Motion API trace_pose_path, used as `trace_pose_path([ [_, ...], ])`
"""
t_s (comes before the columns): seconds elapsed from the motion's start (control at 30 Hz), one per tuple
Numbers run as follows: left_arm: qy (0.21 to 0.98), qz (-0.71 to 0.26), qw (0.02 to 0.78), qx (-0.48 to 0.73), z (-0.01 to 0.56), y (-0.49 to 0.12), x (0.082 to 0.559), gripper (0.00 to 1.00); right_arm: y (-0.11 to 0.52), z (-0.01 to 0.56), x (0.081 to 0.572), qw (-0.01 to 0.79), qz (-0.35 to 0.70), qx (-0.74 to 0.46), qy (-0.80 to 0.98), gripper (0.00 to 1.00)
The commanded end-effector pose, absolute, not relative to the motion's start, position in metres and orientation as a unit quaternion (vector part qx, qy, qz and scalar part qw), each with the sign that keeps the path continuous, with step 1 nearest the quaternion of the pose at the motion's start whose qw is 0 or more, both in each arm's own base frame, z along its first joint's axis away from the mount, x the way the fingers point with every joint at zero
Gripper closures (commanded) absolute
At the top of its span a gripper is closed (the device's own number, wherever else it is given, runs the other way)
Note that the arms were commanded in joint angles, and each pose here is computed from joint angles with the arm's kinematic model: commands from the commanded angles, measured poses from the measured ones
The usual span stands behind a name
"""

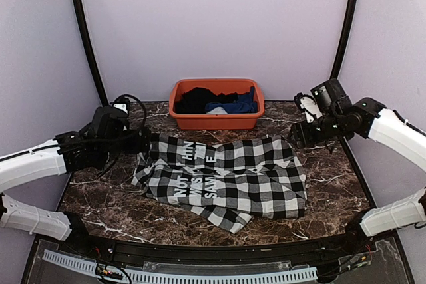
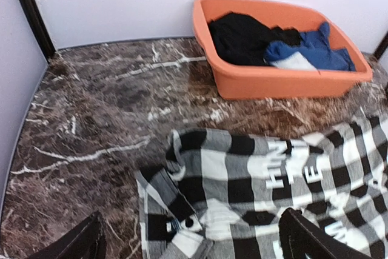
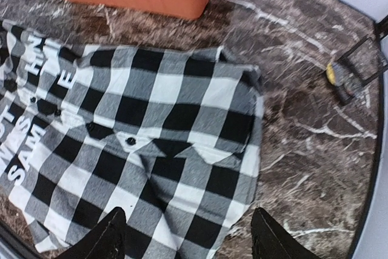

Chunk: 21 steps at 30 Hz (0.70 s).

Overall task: Pin the brooch onto the clothing
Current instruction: Flatten out the crumpled clothing at the center of the board, then smooth out the flattened clothing at the center of the board.

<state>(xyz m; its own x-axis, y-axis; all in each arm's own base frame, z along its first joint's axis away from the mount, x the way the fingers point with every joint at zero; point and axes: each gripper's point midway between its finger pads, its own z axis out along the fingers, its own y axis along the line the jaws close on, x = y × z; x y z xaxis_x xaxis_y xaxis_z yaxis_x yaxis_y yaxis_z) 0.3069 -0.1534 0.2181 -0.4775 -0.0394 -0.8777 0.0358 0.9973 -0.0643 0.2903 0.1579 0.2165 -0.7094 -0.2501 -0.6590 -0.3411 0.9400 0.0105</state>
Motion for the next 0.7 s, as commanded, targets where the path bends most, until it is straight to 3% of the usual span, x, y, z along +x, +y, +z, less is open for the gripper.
trace_pose_path([
  [0.0,0.897,-0.099,0.428,0.043,0.161,-0.172,0.262,0.01,0.183,0.174,0.254,0.247,0.155,-0.163,0.943,0.32],
  [0.3,0.926,-0.177,0.333,0.014,0.105,-0.186,0.215,0.01,0.186,0.115,0.228,0.163,0.199,-0.078,0.963,0.32],
  [0.67,0.917,-0.251,0.31,0.005,0.079,-0.205,0.203,0.01,0.182,0.084,0.192,0.126,0.267,-0.009,0.955,0.32],
])
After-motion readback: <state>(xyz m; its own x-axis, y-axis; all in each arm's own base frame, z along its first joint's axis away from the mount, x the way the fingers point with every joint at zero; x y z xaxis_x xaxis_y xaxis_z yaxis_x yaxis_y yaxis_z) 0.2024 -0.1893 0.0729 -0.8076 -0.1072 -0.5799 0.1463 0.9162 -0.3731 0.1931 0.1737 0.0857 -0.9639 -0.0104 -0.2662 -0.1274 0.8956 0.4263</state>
